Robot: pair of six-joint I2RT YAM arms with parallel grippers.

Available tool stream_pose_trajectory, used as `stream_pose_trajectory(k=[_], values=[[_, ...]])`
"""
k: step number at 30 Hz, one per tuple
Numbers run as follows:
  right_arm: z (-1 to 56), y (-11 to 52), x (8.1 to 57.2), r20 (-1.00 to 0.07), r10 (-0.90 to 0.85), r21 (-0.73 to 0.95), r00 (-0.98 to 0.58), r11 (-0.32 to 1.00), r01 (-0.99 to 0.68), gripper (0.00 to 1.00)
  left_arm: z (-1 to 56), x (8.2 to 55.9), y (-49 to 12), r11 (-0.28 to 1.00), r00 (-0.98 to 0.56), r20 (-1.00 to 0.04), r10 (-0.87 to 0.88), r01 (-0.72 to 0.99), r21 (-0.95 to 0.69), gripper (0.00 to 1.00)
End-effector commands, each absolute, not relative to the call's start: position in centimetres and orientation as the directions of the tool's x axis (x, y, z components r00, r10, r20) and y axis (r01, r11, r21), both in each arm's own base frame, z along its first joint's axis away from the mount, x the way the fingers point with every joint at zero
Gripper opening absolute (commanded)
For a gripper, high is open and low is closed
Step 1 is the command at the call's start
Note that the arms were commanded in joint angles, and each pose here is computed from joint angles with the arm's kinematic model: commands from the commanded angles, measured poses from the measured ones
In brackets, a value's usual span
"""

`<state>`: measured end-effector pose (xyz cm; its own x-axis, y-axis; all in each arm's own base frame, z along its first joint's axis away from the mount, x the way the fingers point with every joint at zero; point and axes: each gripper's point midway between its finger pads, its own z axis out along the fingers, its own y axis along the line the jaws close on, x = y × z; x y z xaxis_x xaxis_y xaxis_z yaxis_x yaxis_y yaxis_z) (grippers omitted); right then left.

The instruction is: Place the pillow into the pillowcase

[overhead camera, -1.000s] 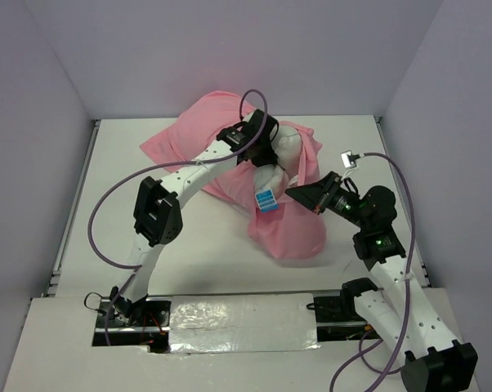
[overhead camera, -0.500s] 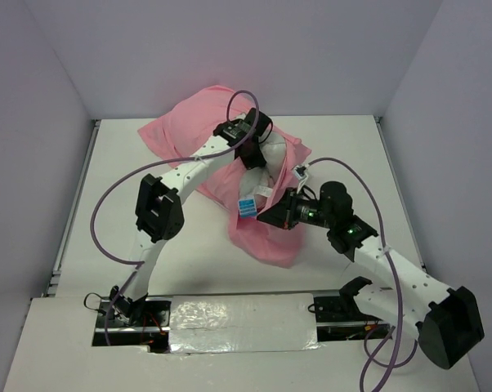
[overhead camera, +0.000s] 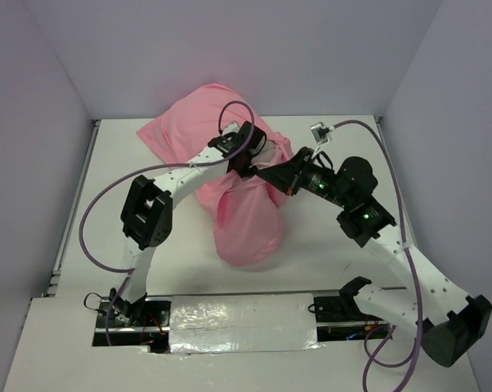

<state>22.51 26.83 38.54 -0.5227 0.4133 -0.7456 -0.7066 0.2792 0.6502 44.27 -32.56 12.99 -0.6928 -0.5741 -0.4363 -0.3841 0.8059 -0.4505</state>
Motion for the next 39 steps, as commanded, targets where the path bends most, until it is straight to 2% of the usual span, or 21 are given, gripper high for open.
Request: stream_pose_trajectory(k=[1, 3, 5, 6, 7, 8, 11, 15, 20, 24, 25, 27, 28, 34, 39], values=[[51.4, 22.5, 13.1, -0.842, 0.518, 0.285, -0.152, 0.188, -0.94, 0.0, 11.3, 48.1, -30.0, 0.803, -0.575, -0.564, -0.593, -0.376, -0.461, 0.0], [47.2, 21.9, 16.1, -0.856, 0.474, 0.396, -0.206, 0.345, -0.851, 0.0, 13.9, 47.6, -30.2, 0.84, -0.583, -0.61, -0.538, -0.304, -0.45, 0.0], [41.9, 21.9, 18.1, -0.866, 0.411, 0.463, -0.286, 0.439, -0.77, 0.0, 18.3, 47.0, -30.8, 0.848, -0.58, -0.634, -0.511, -0.22, -0.482, 0.13], [40.2, 21.7, 18.7, -0.861, 0.403, 0.485, -0.309, 0.468, -0.739, 0.0, 19.6, 46.7, -31.1, 0.867, -0.59, -0.659, -0.466, -0.158, -0.472, 0.23], [38.9, 21.3, 19.4, -0.853, 0.408, 0.507, -0.325, 0.504, -0.699, 0.0, 22.0, 46.1, -31.3, 0.864, -0.589, -0.67, -0.452, -0.101, -0.494, 0.46], [36.3, 21.0, 20.1, -0.851, 0.389, 0.521, -0.352, 0.54, -0.661, 0.0, 22.8, 45.4, -31.6, 0.861, -0.61, -0.661, -0.437, -0.07, -0.504, 0.55], [33.9, 19.8, 21.0, -0.842, 0.403, 0.539, -0.359, 0.594, -0.597, 0.0, 25.2, 43.2, -31.5, 0.884, -0.646, -0.69, -0.326, 0.05, -0.465, 0.79], [33.1, 18.6, 21.7, -0.853, 0.392, 0.522, -0.344, 0.645, -0.558, 0.0, 26.6, 40.5, -30.7, 0.887, -0.669, -0.7, -0.249, 0.133, -0.442, 0.93], [32.3, 18.4, 22.4, -0.854, 0.374, 0.519, -0.362, 0.658, -0.546, 0.0, 29.0, 37.5, -31.6, 0.858, -0.673, -0.731, -0.114, 0.304, -0.414, 0.91], [31.9, 17.9, 22.7, -0.857, 0.363, 0.513, -0.366, 0.672, -0.534, 0.0, 35.6, 35.4, -32.2, 0.808, -0.573, -0.811, -0.118, 0.419, -0.414, 0.86], [31.9, 17.8, 22.7, -0.856, 0.366, 0.514, -0.364, 0.675, -0.53, 0.0, 37.3, 35.4, -32.5, 0.786, -0.537, -0.832, -0.138, 0.452, -0.422, 0.88], [32.0, 17.4, 22.8, -0.861, 0.367, 0.507, -0.353, 0.684, -0.525, 0.0, 39.5, 35.2, -32.8, 0.761, -0.488, -0.856, -0.167, 0.488, -0.427, 0.99], [32.0, 17.1, 22.9, -0.861, 0.368, 0.506, -0.352, 0.69, -0.517, 0.0, 40.1, 35.3, -33.3, 0.751, -0.469, -0.869, -0.162, 0.512, -0.416, 0.99], [32.3, 17.2, 22.8, -0.859, 0.373, 0.51, -0.35, 0.676, -0.532, 0.0, 37.7, 36.5, -40.4, 0.643, -0.505, -0.863, -0.034, 0.65, -0.405, 0.99], [32.8, 17.0, 22.8, -0.863, 0.374, 0.505, -0.341, 0.679, -0.533, 0.0, 34.0, 35.0, -44.5, 0.547, -0.536, -0.838, 0.099, 0.733, -0.404, 0.97]])
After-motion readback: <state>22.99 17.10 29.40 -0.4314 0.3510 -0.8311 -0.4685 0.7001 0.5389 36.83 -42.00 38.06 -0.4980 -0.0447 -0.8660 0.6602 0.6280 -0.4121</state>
